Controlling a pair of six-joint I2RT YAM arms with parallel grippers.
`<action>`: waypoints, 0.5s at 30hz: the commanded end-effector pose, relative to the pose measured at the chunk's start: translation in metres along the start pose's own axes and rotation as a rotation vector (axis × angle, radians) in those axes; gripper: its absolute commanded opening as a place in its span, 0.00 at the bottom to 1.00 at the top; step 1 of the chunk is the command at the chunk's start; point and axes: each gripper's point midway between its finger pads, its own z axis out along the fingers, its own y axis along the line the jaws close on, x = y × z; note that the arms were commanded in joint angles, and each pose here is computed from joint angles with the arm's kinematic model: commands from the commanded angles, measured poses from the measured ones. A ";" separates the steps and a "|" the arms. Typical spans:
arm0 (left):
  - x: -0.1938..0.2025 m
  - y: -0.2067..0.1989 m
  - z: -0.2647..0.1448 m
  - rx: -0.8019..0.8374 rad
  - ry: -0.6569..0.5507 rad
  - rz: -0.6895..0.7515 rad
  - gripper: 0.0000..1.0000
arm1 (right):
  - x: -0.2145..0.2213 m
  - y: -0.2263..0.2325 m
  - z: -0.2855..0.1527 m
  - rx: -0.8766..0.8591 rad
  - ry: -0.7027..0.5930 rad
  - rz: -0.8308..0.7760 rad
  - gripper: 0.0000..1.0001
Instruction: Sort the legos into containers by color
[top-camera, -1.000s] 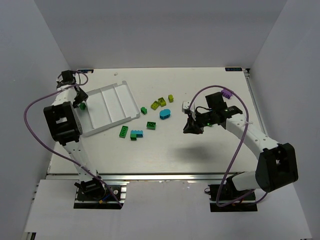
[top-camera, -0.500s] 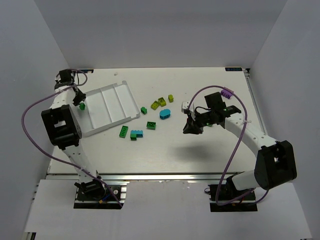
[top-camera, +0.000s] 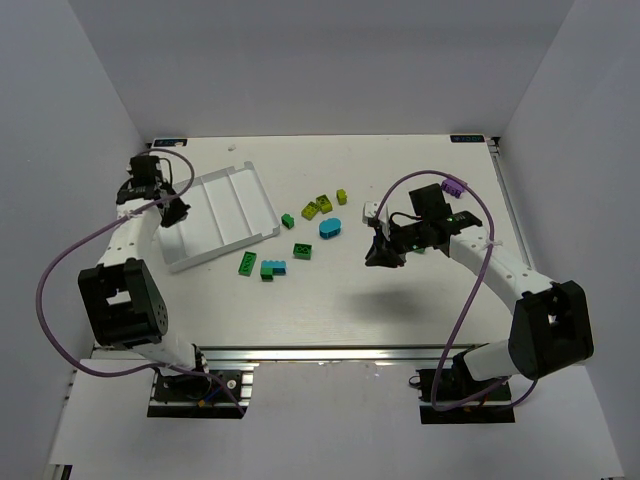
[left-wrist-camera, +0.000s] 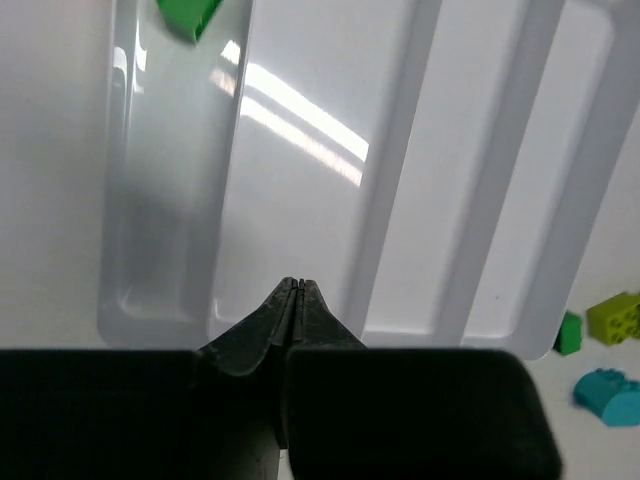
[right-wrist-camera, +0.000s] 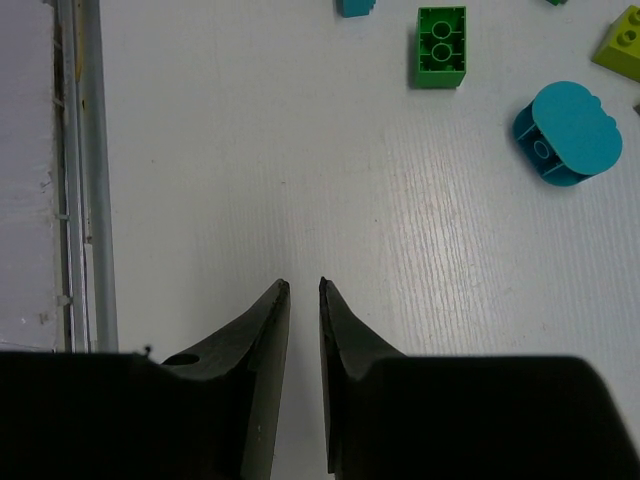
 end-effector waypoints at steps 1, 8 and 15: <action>0.024 0.021 -0.015 -0.102 0.035 0.074 0.12 | -0.009 0.000 -0.001 -0.009 -0.030 -0.008 0.24; 0.028 0.051 -0.006 -0.248 0.047 0.148 0.11 | -0.009 0.002 -0.001 -0.015 -0.028 -0.002 0.25; 0.025 0.050 0.023 -0.240 0.066 0.233 0.13 | -0.006 0.006 -0.004 0.001 -0.024 -0.006 0.25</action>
